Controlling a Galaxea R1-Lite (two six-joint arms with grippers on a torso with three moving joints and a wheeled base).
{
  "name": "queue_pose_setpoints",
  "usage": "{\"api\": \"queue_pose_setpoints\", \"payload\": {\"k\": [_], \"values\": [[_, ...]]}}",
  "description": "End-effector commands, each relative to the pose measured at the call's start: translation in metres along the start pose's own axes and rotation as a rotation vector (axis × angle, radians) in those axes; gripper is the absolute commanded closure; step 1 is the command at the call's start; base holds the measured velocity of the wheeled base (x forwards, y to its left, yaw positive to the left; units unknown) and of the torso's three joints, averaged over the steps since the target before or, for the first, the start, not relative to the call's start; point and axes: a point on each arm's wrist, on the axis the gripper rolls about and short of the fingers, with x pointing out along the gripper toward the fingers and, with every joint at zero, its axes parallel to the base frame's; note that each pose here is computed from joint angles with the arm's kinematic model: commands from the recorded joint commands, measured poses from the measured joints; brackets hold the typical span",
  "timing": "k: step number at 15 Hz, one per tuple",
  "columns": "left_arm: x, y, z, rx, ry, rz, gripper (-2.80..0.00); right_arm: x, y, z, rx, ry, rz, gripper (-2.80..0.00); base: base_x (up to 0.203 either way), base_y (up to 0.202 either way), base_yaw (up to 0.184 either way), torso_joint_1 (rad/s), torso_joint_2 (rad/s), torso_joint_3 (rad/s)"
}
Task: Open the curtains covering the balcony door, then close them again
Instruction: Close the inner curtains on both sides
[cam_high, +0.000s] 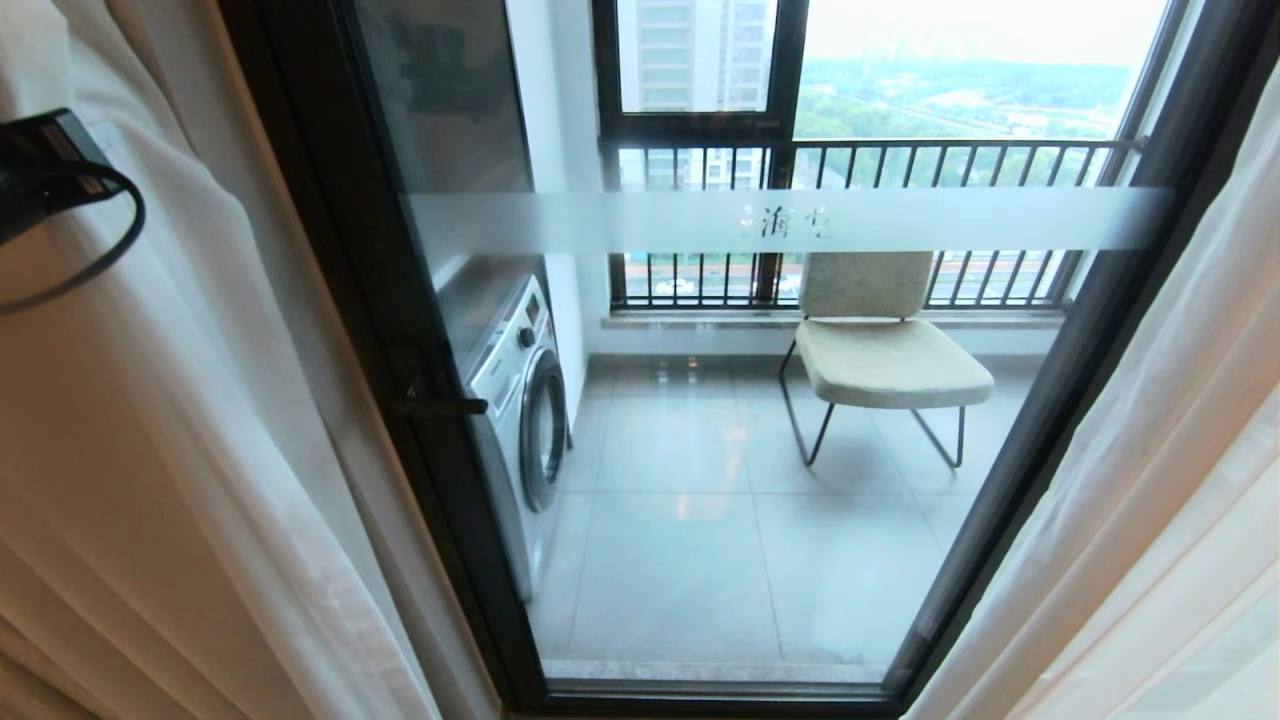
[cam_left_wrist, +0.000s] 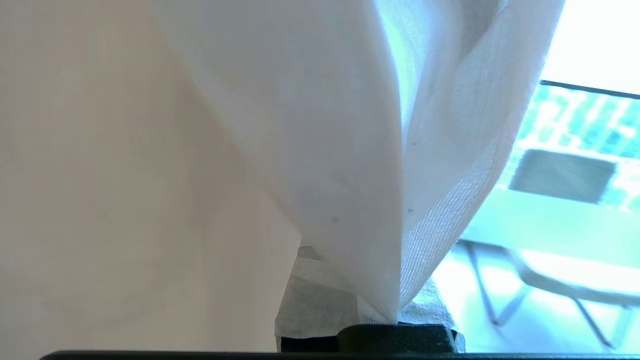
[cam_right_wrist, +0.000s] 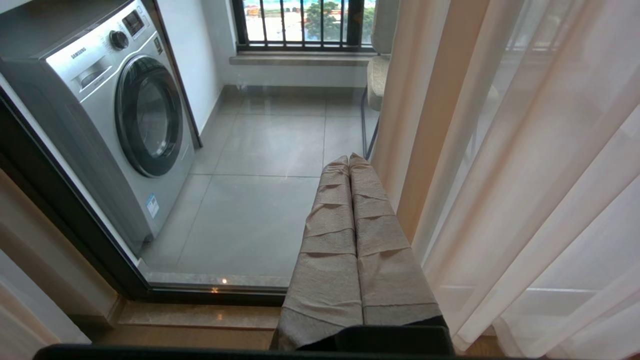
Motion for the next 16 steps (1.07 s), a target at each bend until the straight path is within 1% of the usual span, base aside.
{"api": "queue_pose_setpoints", "payload": {"k": [1,4,5,9,13,16], "values": [[-0.013,-0.019,0.004,-0.009,-0.012,-0.067,0.0,0.0,0.0,0.0,0.0,0.0,0.001,0.0,0.0,0.0,0.0,0.0,0.0,0.0],[-0.019,-0.04,0.002,-0.023,-0.01,-0.153,0.0,0.0,0.0,0.0,0.0,0.0,0.001,0.0,0.0,0.0,0.0,0.0,0.0,0.0],[-0.02,-0.045,0.003,-0.026,-0.011,-0.172,0.0,0.0,0.0,0.0,0.0,0.001,0.001,0.0,0.0,0.0,0.0,0.0,0.0,0.0],[-0.022,-0.053,0.003,-0.031,0.002,-0.268,0.0,0.0,0.0,0.0,0.0,0.002,0.001,0.0,0.0,0.0,0.0,0.0,0.0,0.0],[-0.023,-0.057,0.002,-0.034,0.007,-0.29,0.0,0.0,0.0,0.0,0.0,0.001,0.001,0.0,0.0,0.0,0.0,0.0,0.0,0.0],[-0.023,-0.057,0.002,-0.034,0.007,-0.29,0.0,0.0,0.0,0.0,0.0,0.003,0.001,0.0,0.0,0.0,0.0,0.0,0.0,0.0]]}}
